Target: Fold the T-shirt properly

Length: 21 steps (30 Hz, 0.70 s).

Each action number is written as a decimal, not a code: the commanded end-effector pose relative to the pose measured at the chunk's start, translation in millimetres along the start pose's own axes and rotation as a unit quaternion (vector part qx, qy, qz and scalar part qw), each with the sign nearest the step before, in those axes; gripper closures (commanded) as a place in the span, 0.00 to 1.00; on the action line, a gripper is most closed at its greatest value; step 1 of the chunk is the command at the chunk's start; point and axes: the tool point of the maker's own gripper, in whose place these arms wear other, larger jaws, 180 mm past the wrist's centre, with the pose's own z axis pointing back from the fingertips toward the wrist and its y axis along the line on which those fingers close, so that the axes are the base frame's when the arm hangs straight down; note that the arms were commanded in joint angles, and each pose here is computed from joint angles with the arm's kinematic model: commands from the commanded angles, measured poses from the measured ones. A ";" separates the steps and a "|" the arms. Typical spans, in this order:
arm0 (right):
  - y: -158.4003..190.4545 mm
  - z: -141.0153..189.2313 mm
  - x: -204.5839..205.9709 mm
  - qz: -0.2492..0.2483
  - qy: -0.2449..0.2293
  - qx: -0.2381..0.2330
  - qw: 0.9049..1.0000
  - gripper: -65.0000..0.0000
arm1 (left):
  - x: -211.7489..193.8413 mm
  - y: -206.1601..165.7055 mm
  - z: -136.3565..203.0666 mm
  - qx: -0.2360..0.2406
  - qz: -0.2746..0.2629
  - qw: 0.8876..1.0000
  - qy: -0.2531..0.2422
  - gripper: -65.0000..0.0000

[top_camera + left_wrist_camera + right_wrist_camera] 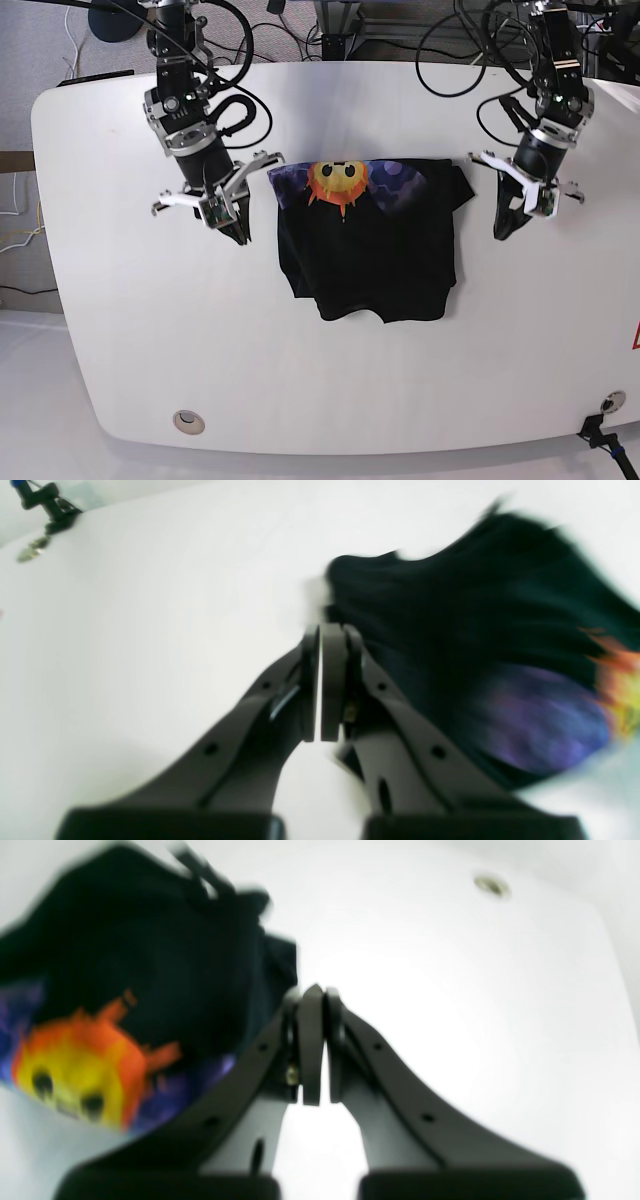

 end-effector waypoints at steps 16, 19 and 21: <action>42.9 163.1 -130.0 -0.095 0.150 -0.018 0.984 1.00 | -85.1 -66.2 188.0 0.009 0.096 0.987 0.131 1.00; 55.9 191.1 -146.8 -0.104 0.192 -0.008 0.976 1.00 | -95.1 -73.4 214.3 0.009 0.107 0.981 0.159 1.00; 63.7 210.5 -157.5 -0.110 0.221 -0.002 0.969 1.00 | -109.7 -77.7 237.6 0.018 0.122 0.974 0.190 1.00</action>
